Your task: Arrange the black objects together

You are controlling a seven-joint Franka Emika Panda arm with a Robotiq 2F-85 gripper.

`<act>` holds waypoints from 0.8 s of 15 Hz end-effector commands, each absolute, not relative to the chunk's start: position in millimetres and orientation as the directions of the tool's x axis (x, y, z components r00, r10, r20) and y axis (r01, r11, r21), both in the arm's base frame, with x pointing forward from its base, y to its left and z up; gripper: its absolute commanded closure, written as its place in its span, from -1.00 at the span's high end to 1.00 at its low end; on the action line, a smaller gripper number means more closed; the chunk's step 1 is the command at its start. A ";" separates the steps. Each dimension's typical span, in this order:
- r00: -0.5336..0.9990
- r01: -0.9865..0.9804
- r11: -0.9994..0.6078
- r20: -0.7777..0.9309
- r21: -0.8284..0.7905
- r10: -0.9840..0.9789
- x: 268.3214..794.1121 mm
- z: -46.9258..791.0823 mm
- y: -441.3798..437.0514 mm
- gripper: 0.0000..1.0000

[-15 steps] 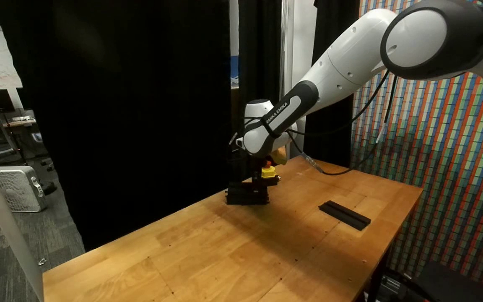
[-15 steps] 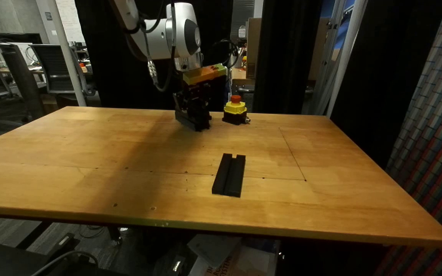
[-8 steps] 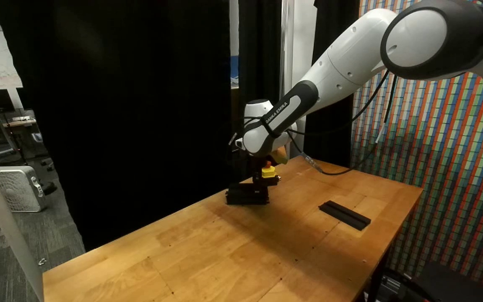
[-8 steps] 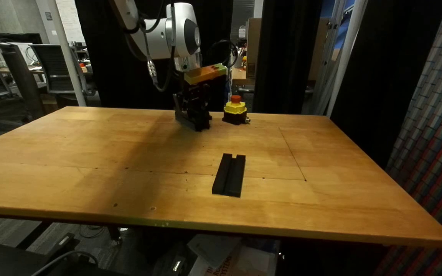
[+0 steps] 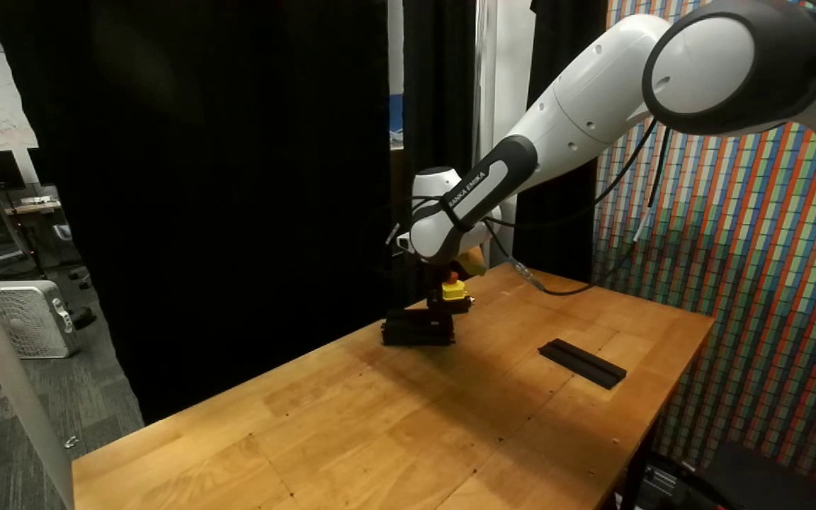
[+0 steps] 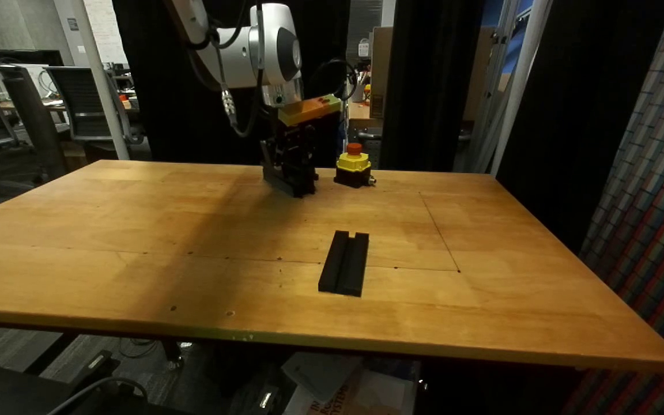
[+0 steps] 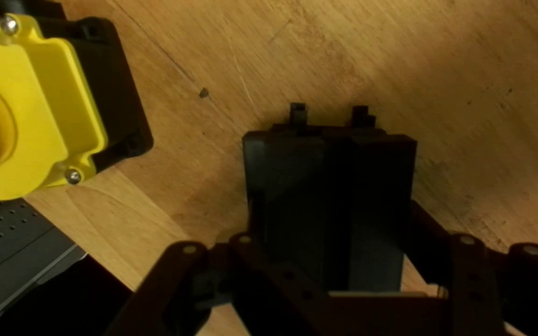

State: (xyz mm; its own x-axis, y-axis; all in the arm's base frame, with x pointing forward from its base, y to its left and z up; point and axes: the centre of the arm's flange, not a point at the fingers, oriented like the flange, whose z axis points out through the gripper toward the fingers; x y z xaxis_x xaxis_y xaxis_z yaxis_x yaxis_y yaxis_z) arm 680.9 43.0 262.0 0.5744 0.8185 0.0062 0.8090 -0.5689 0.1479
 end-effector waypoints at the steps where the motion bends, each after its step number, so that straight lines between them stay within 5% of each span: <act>1: 0.553 0.823 -0.545 -0.009 0.159 0.833 694.4 268.7 41.5 -0.08; 10: 0.553 0.825 -0.544 -0.017 0.155 0.833 700.9 267.4 39.7 -0.08; 11: 0.559 0.821 -0.550 -0.022 0.156 0.829 700.9 267.3 39.1 0.83; 12: 0.560 0.820 -0.551 -0.023 0.153 0.828 700.9 267.7 38.2 0.87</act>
State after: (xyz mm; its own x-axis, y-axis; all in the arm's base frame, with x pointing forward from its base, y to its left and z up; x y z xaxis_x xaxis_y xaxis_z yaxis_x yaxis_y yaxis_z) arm 689.5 40.6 262.2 0.5645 0.8254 -0.0056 0.8175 -0.5581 0.1423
